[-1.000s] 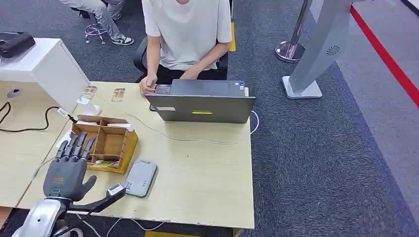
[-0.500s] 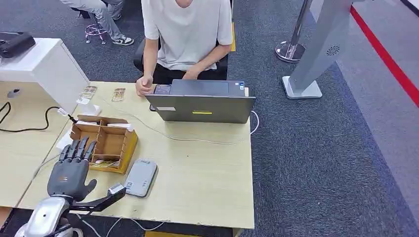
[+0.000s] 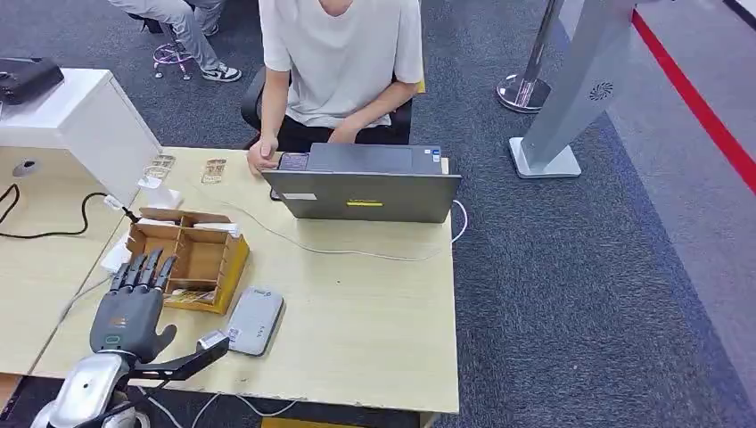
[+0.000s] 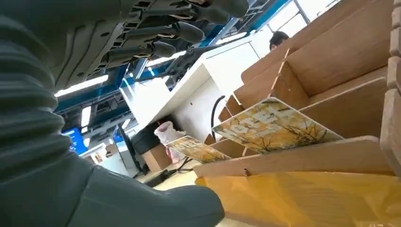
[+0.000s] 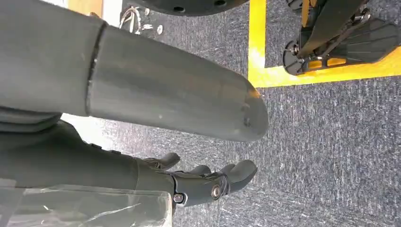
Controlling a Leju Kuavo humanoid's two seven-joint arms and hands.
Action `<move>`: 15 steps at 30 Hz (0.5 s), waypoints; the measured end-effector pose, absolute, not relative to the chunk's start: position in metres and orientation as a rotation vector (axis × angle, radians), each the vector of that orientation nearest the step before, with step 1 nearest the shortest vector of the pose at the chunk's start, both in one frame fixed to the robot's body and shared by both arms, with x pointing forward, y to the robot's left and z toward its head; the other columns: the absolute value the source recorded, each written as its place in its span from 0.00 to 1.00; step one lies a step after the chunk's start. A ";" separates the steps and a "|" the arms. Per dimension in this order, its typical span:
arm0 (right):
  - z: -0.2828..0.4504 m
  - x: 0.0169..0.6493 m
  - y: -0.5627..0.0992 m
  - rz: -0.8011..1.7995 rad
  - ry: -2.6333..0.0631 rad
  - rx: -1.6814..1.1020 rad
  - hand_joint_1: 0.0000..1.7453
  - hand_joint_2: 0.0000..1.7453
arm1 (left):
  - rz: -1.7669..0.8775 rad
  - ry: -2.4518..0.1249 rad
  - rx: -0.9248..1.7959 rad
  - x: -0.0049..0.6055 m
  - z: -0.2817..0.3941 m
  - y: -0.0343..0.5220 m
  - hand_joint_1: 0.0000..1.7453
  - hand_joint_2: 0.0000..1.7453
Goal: Pass the card to the sensor for recognition and then transmit it.
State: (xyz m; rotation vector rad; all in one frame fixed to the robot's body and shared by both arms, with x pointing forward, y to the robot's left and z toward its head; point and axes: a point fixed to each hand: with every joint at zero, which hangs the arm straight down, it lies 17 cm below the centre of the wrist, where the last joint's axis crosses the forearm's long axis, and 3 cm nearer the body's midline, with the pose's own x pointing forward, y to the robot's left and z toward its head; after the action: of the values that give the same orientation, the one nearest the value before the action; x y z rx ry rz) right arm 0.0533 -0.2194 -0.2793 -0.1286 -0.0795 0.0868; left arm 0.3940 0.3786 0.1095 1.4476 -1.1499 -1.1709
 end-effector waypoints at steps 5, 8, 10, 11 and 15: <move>-0.279 0.053 -0.219 0.083 -0.079 -0.128 0.00 0.00 | -1.176 -1.141 1.440 0.394 0.105 0.379 0.00 1.00; -0.279 0.053 -0.219 0.082 -0.079 -0.128 0.00 0.00 | -1.179 -1.136 1.436 0.393 0.102 0.380 0.00 1.00; -0.279 0.053 -0.219 0.081 -0.079 -0.127 0.00 0.00 | -1.183 -1.134 1.436 0.393 0.101 0.379 0.00 1.00; -0.279 0.053 -0.219 0.080 -0.078 -0.126 0.00 0.00 | -1.187 -1.134 1.433 0.393 0.101 0.378 0.00 1.00; -0.279 0.053 -0.218 0.079 -0.078 -0.121 0.00 0.00 | -1.197 -1.135 1.424 0.393 0.098 0.375 0.00 1.00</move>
State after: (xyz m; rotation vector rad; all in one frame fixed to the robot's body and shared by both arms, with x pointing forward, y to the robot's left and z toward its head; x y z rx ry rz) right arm 0.0529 -0.2182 -0.2794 -0.1213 -0.0781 0.0790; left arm 0.3932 0.3747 0.0975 1.4244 -1.1347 -1.1965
